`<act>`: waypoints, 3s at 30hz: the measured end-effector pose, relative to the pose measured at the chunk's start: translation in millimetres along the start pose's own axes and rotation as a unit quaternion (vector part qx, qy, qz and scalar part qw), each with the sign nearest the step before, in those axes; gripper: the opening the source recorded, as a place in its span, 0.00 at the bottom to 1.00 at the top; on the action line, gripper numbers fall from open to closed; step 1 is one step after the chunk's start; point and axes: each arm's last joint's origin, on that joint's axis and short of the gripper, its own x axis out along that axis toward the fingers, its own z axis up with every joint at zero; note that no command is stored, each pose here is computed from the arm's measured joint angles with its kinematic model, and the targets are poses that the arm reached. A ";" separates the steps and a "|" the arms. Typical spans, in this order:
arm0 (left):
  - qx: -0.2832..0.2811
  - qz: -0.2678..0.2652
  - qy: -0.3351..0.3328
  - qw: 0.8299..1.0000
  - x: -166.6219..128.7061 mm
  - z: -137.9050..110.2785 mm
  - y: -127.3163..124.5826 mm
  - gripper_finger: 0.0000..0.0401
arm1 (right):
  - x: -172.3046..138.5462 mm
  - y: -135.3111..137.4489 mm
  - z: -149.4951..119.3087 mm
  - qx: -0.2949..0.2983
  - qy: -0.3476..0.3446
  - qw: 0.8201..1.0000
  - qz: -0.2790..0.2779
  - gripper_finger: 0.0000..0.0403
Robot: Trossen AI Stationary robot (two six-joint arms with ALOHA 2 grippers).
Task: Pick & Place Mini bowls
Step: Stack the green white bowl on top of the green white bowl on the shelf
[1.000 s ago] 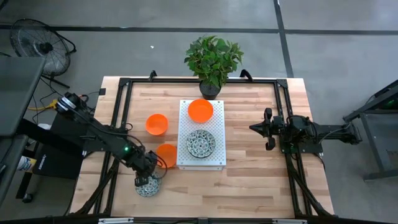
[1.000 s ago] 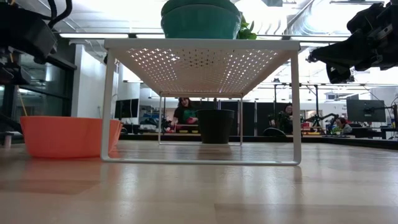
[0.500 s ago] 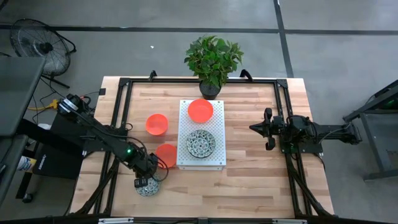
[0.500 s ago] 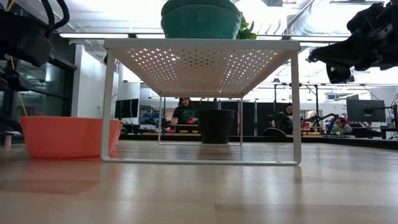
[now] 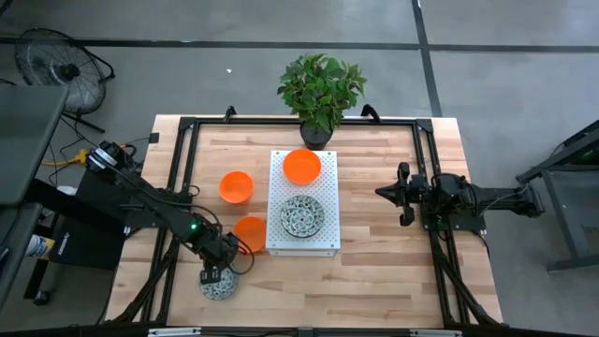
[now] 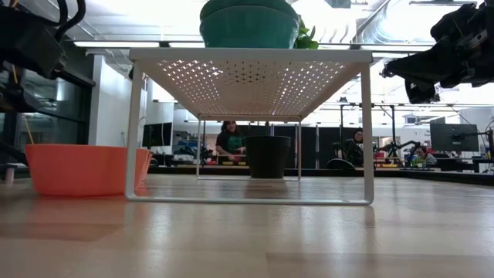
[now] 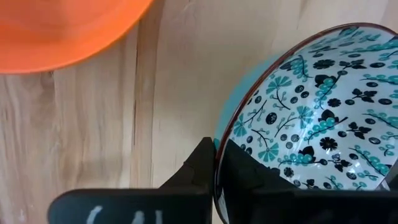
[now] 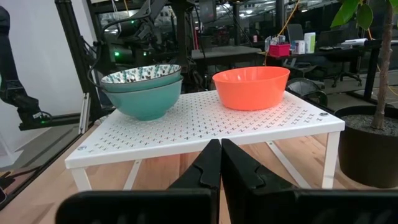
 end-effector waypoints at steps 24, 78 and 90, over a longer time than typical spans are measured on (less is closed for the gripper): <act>0.054 0.019 -0.070 0.996 -118.5 56.3 -13.0 0.01 | 0.0 0.0 0.0 0.000 0.000 1.000 0.000 0.00; 0.084 -0.011 -0.116 0.990 -230.0 230.1 86.2 0.01 | 0.0 0.0 0.0 0.000 0.000 1.000 0.000 0.00; 0.107 -0.004 -0.147 0.983 -233.0 234.6 84.3 0.01 | 0.0 0.0 0.0 0.000 0.000 1.000 0.000 0.00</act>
